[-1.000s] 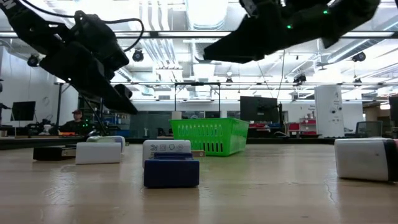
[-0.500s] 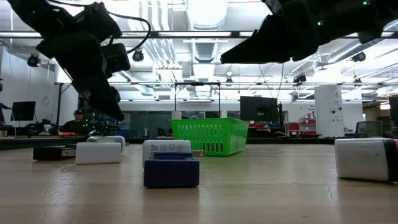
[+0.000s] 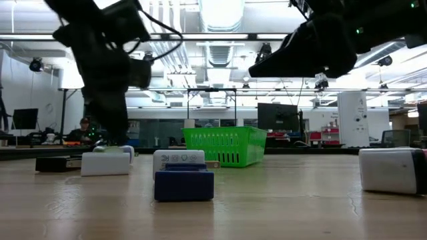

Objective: Pick & Place Office items
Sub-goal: Put the small purple charger adapter into the blue bin

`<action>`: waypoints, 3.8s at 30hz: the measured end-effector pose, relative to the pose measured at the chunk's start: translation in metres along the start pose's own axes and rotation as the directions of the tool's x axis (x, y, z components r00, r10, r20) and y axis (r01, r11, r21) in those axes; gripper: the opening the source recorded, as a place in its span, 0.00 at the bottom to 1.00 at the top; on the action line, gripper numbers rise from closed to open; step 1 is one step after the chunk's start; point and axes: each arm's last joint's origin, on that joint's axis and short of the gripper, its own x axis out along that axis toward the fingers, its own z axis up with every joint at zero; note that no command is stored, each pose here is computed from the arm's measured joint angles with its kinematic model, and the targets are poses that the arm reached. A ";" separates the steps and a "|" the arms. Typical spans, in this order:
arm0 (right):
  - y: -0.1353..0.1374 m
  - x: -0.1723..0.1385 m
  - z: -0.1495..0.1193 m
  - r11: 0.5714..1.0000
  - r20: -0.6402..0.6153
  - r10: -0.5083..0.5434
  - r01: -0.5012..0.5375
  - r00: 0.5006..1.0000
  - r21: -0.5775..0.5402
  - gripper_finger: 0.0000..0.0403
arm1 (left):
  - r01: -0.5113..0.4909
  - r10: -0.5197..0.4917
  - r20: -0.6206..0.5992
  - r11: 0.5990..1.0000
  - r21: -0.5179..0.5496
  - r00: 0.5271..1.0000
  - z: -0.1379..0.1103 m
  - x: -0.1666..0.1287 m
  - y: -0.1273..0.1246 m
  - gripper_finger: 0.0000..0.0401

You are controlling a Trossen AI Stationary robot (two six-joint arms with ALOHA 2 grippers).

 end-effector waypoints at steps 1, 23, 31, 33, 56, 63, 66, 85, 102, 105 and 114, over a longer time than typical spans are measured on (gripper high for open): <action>0.000 0.000 -0.001 1.000 -0.001 0.001 -0.001 1.000 -0.001 0.65 | -0.022 0.022 -0.020 1.000 -0.005 1.000 0.003 0.002 -0.002 0.83; -0.001 -0.002 -0.004 1.000 0.010 0.000 0.000 1.000 0.014 0.65 | -0.197 0.182 -0.191 0.978 -0.063 0.964 0.017 0.036 -0.012 0.81; -0.001 -0.002 -0.003 1.000 0.012 0.000 0.000 1.000 0.017 0.65 | -0.211 0.191 -0.186 0.973 -0.090 0.964 0.016 0.036 -0.013 0.71; -0.001 -0.002 -0.003 1.000 0.012 0.000 0.000 1.000 0.017 0.65 | -0.212 0.194 -0.186 0.973 -0.087 0.963 0.015 0.037 -0.014 0.65; 0.000 -0.002 -0.003 1.000 0.012 0.002 -0.002 1.000 0.020 0.62 | -0.183 0.193 -0.185 0.980 0.074 0.963 0.013 0.037 -0.016 0.31; -0.001 -0.001 -0.003 1.000 0.012 0.002 -0.002 1.000 0.020 0.61 | -0.140 0.164 -0.151 0.978 0.157 0.975 0.013 0.039 -0.017 0.31; -0.001 -0.001 -0.003 1.000 0.013 0.002 -0.002 1.000 0.020 0.61 | -0.102 0.120 -0.080 0.974 0.200 0.990 0.015 0.039 -0.018 0.31; -0.001 -0.002 0.001 1.000 0.054 0.001 -0.003 0.999 0.027 0.60 | -0.043 -0.102 0.453 0.953 0.298 0.886 -0.017 0.007 0.011 0.31; -0.003 0.010 0.005 0.994 0.262 0.076 -0.093 0.962 0.054 0.58 | -0.185 -0.248 0.717 0.865 0.467 0.651 -0.017 -0.006 0.035 0.31; -0.005 0.017 0.002 0.994 0.289 0.090 -0.104 0.953 0.035 0.58 | -0.208 -0.267 0.733 0.849 0.486 0.625 -0.014 -0.009 0.037 0.31; -0.020 0.029 -0.004 0.971 0.347 0.232 -0.238 0.909 -0.025 0.58 | -0.213 -0.335 0.760 0.827 0.521 0.557 -0.002 -0.006 0.046 0.31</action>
